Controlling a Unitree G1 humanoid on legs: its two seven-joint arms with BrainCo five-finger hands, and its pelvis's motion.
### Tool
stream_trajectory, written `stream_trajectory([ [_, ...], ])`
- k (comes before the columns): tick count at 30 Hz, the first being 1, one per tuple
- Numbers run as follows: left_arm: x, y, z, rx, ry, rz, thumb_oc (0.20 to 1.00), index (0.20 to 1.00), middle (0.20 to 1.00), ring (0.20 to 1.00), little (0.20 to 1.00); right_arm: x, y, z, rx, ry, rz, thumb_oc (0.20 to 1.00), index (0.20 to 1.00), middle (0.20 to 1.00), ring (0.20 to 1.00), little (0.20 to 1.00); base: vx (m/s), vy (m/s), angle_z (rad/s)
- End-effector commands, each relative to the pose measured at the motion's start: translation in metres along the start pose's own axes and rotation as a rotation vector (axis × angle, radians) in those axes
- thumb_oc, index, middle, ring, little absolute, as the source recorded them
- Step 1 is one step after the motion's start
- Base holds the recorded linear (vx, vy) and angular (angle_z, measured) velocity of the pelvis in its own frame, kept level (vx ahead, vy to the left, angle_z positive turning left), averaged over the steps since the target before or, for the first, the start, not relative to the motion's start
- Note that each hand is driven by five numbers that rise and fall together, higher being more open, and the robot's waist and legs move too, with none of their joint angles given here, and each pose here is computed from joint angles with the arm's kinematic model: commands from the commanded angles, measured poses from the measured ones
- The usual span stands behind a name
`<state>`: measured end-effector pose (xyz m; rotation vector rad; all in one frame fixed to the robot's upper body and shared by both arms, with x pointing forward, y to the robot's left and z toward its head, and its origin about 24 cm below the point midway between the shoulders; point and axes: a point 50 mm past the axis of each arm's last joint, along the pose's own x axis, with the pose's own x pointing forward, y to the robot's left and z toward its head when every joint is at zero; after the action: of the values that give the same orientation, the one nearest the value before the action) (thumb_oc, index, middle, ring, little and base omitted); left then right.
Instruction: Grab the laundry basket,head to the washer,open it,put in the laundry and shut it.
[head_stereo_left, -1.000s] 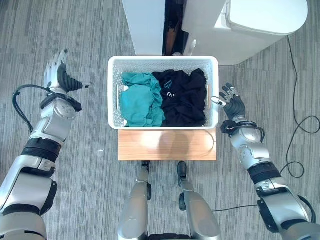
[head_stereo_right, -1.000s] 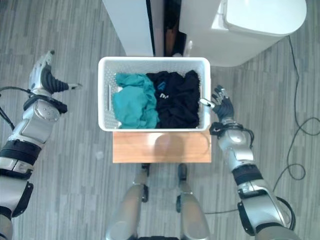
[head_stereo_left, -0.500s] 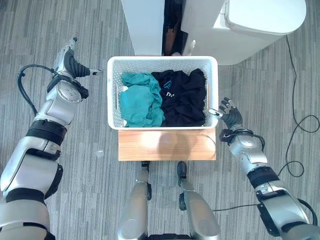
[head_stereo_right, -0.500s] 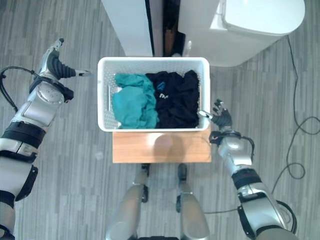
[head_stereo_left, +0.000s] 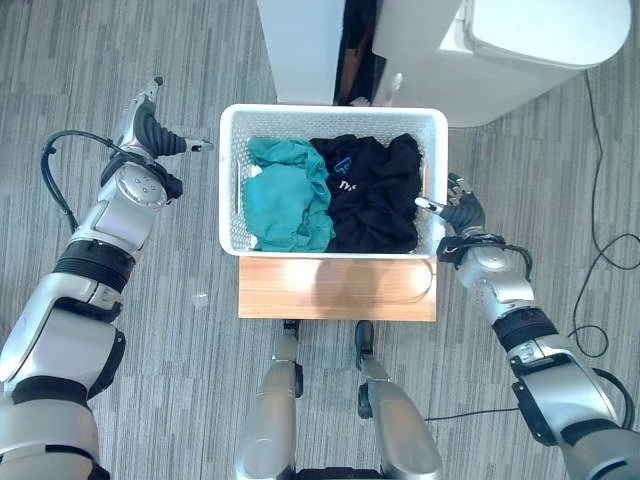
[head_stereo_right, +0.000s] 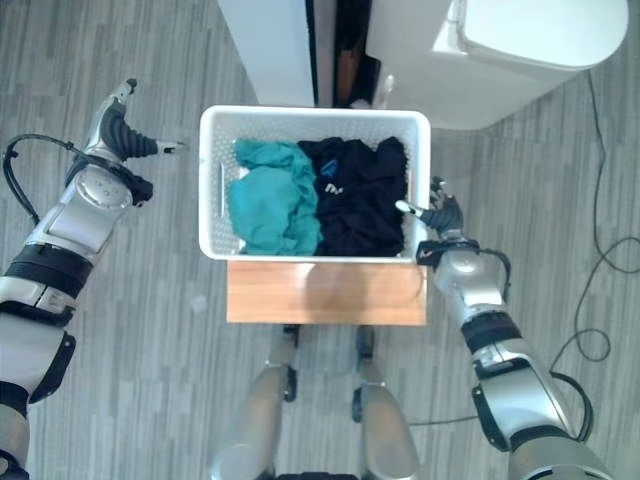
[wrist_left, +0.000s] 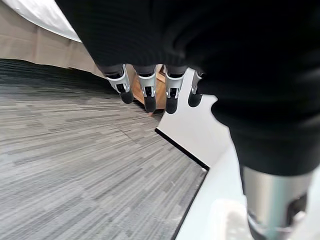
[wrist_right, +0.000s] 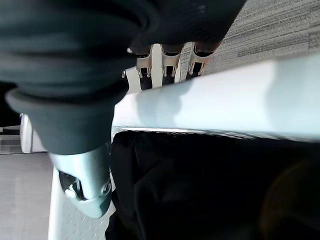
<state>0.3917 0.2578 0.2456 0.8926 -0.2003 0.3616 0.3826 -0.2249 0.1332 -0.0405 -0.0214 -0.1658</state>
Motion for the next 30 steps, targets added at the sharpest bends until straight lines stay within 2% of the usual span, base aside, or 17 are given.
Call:
stream_trajectory([
  [1, 0.005, 0.017, 0.007, -0.057, -0.035, 0.069, 1.000, 1.000, 1.000, 1.000, 1.000, 0.003, -0.027, 0.024, -0.024, -0.078, -0.084, 1.000, 1.000, 1.000, 1.000, 1.000, 0.00, 0.000, 0.00],
  [2, 0.004, 0.016, 0.005, -0.061, -0.027, 0.074, 1.000, 1.000, 1.000, 1.000, 1.000, 0.004, -0.032, 0.029, -0.106, -0.081, -0.126, 1.000, 1.000, 1.000, 1.000, 1.000, 0.00, 0.000, 0.00],
  [4, 0.005, 0.015, 0.009, -0.064, -0.035, 0.083, 1.000, 1.000, 1.000, 1.000, 1.000, 0.004, -0.035, 0.029, -0.142, -0.075, -0.159, 1.000, 1.000, 1.000, 1.000, 1.000, 0.00, 0.008, 0.02],
  [13, 0.007, 0.011, 0.019, -0.081, -0.066, 0.045, 1.000, 1.000, 1.000, 1.000, 1.000, 0.004, -0.031, 0.024, -0.162, -0.059, -0.153, 1.000, 1.000, 1.000, 1.000, 1.000, 0.00, 0.001, 0.00],
  [21, 0.007, 0.002, 0.036, -0.126, -0.123, -0.079, 1.000, 1.000, 1.000, 1.000, 1.000, 0.006, -0.026, 0.019, -0.219, -0.036, -0.135, 1.000, 1.000, 1.000, 1.000, 1.000, 0.00, -0.004, 0.05],
  [30, -0.004, -0.030, 0.035, -0.186, -0.115, -0.239, 1.000, 1.000, 1.000, 1.000, 1.000, 0.008, -0.023, 0.019, -0.309, -0.024, -0.125, 1.000, 1.000, 1.000, 1.000, 1.000, 0.00, 0.000, 0.00],
])
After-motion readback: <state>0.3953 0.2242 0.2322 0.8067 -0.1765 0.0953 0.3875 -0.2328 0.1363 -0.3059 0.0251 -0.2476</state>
